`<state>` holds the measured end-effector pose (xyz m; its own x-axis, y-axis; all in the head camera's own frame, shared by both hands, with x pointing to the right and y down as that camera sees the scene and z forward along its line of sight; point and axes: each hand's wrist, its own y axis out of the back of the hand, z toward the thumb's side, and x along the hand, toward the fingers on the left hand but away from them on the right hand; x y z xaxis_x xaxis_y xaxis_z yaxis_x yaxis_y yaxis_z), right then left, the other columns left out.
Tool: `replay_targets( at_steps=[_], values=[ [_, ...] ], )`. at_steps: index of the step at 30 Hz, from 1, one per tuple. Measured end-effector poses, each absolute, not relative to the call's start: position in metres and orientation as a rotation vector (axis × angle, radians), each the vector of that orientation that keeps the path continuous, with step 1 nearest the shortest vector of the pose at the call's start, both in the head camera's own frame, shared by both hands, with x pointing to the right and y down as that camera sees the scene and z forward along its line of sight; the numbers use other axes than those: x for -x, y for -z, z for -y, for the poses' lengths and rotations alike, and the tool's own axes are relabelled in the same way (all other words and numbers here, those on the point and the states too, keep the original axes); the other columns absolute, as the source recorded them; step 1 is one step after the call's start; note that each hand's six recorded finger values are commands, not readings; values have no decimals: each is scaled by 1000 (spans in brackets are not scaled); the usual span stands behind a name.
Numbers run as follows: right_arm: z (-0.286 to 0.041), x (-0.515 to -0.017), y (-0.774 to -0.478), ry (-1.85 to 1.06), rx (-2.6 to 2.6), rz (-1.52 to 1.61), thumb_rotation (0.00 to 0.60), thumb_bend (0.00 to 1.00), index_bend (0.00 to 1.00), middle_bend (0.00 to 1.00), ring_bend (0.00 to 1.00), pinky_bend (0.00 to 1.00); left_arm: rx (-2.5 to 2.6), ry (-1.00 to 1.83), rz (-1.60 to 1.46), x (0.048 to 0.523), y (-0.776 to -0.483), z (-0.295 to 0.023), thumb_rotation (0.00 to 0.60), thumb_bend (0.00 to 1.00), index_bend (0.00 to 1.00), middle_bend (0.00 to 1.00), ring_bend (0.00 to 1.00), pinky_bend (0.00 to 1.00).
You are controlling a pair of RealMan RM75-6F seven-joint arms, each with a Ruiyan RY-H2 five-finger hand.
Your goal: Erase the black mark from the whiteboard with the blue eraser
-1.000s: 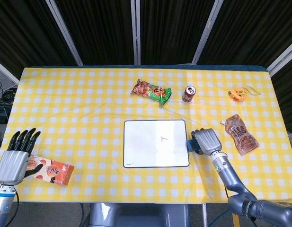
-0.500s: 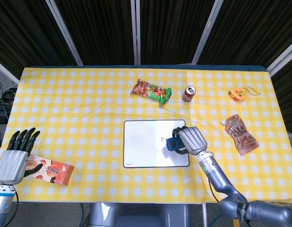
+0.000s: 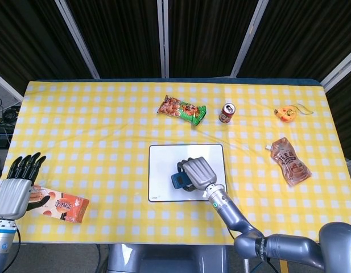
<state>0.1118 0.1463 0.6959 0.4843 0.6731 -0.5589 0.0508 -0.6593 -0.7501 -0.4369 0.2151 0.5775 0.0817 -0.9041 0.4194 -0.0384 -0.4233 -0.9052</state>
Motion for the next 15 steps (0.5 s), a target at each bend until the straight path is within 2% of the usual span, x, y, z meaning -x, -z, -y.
replay_targets(
  at_steps=[15],
  values=[
    [-143,-90,-732,-1225,2064,532,600,180,817,688,705,758,1606,1475,-954,441,-586,-212,600,31,0,0,0,0]
  ],
)
